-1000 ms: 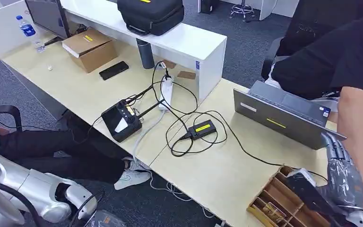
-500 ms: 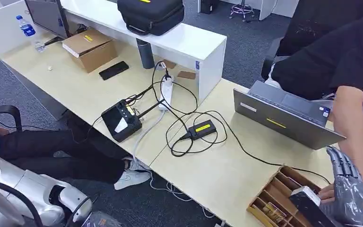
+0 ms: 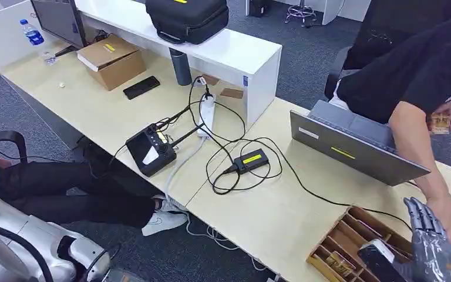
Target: Pass the card to the sensor for recognition and then transmit it.
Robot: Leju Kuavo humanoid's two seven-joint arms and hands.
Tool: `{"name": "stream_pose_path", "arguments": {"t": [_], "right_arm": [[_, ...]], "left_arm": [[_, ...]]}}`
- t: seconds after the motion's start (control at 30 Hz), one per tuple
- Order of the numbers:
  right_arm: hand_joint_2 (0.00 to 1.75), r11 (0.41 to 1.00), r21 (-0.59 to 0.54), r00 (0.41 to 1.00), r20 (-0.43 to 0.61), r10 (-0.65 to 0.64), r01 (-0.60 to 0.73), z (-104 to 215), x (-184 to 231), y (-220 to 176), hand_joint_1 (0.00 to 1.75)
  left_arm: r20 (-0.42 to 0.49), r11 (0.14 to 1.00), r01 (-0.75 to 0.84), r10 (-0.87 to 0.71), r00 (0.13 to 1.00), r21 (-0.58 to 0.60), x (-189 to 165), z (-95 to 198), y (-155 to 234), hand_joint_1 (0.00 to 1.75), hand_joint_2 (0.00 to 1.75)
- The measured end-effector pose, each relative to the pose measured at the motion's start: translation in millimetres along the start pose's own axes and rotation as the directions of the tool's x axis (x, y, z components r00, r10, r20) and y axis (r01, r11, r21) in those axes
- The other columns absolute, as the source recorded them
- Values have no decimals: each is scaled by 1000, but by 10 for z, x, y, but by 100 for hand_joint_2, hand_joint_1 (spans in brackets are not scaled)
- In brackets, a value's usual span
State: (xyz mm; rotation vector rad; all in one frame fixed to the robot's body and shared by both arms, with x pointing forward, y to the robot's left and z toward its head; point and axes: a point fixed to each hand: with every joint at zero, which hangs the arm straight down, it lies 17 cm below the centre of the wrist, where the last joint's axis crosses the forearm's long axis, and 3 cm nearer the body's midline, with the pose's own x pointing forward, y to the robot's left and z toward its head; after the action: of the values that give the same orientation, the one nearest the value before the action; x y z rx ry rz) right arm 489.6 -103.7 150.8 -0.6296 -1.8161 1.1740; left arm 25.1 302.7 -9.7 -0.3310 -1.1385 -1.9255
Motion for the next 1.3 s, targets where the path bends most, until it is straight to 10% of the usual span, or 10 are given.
{"name": "stream_pose_path", "arguments": {"t": [1.17,1.23,1.3], "right_arm": [[175,1000,7,1000,-12,-7,7,-69,65,121,19],[175,1000,18,1000,-8,-17,17,-78,113,168,150],[175,999,24,1000,-5,-24,24,-83,142,189,150]], "left_arm": [[-24,979,-193,195,980,72,134,-112,-42,0,175],[-20,976,-204,206,978,76,164,-126,-58,0,175],[-20,975,-209,211,977,78,170,-130,-59,0,175]]}}
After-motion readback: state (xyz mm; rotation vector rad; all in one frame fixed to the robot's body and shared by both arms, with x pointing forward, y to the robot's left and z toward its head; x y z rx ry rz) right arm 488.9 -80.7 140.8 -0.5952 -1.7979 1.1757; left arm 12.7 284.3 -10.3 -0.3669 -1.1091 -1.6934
